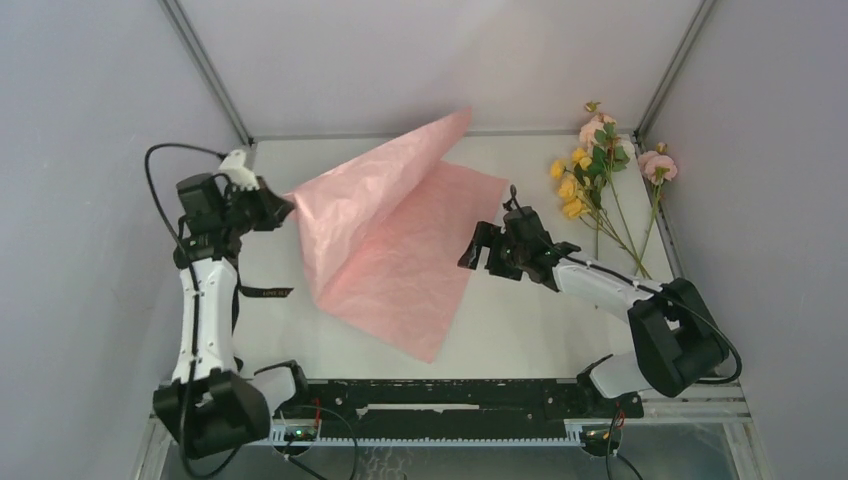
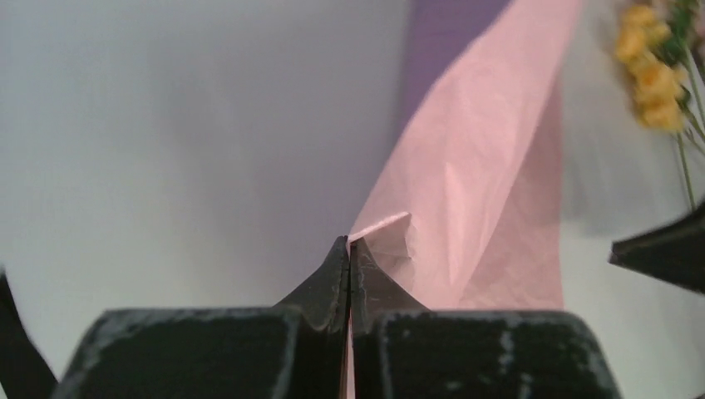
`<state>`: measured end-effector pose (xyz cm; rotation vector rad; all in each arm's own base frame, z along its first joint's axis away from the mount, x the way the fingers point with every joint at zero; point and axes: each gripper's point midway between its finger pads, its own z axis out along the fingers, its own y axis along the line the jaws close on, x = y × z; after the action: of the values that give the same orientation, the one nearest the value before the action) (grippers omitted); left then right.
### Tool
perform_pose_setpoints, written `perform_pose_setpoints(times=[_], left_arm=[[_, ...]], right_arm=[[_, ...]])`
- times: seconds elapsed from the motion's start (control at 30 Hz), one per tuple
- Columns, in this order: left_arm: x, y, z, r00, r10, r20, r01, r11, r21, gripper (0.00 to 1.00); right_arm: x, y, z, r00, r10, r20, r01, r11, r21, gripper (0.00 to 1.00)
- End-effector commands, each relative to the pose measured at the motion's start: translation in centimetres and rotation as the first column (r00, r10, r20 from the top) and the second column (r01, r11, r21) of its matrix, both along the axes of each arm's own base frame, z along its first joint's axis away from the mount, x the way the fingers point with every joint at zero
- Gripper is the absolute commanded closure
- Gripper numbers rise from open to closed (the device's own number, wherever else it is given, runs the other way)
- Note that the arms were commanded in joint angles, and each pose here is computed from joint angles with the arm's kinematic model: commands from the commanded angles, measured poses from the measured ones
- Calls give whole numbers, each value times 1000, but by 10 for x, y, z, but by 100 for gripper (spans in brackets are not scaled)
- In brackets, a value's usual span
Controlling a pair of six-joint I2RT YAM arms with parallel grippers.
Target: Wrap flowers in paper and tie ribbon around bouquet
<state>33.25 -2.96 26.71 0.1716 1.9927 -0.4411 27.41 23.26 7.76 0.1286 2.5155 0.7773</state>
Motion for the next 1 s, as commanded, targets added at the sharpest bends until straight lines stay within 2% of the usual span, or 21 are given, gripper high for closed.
perform_pose_setpoints(times=[0.0, 0.13, 0.27, 0.37, 0.43, 0.53, 0.6, 0.77, 0.87, 0.97], left_arm=[[8, 58, -59, 959, 225, -170, -262, 936, -236, 100], [2, 113, -126, 870, 378, -315, -444, 879, -171, 100], [-1, 140, -160, 822, 427, -376, -482, 874, -62, 100], [0, 144, -172, 835, 398, -381, -422, 906, 23, 100], [1, 139, -181, 844, 359, -399, -340, 933, 120, 100], [7, 106, -194, 870, 242, -430, -160, 963, 218, 100], [17, 88, -196, 879, 197, -434, -107, 969, 224, 100], [43, 66, -198, 877, 170, -450, -97, 979, 182, 100], [38, 62, -203, 861, 166, -481, -101, 982, 159, 100], [21, 62, -204, 850, 176, -497, -118, 982, 145, 100]], right_arm=[[29, 0, 12, 995, -80, 57, 76, 994, 75, 2], [52, -11, -3, 989, -145, 31, 141, 984, 108, 5], [76, -29, -13, 976, -217, 7, 216, 971, 102, 8], [82, -40, -16, 970, -245, -4, 244, 966, 89, 11], [84, -51, -13, 963, -270, 17, 269, 962, 54, 11], [79, -78, -7, 949, -309, 60, 312, 949, -48, 11], [75, -95, 2, 941, -326, 88, 334, 938, -90, 11], [66, -148, 41, 917, -341, 205, 377, 910, -173, 11], [65, -194, 64, 917, -326, 231, 378, 896, -234, 11], [61, -249, 77, 912, -361, 192, 408, 839, -360, 11]])
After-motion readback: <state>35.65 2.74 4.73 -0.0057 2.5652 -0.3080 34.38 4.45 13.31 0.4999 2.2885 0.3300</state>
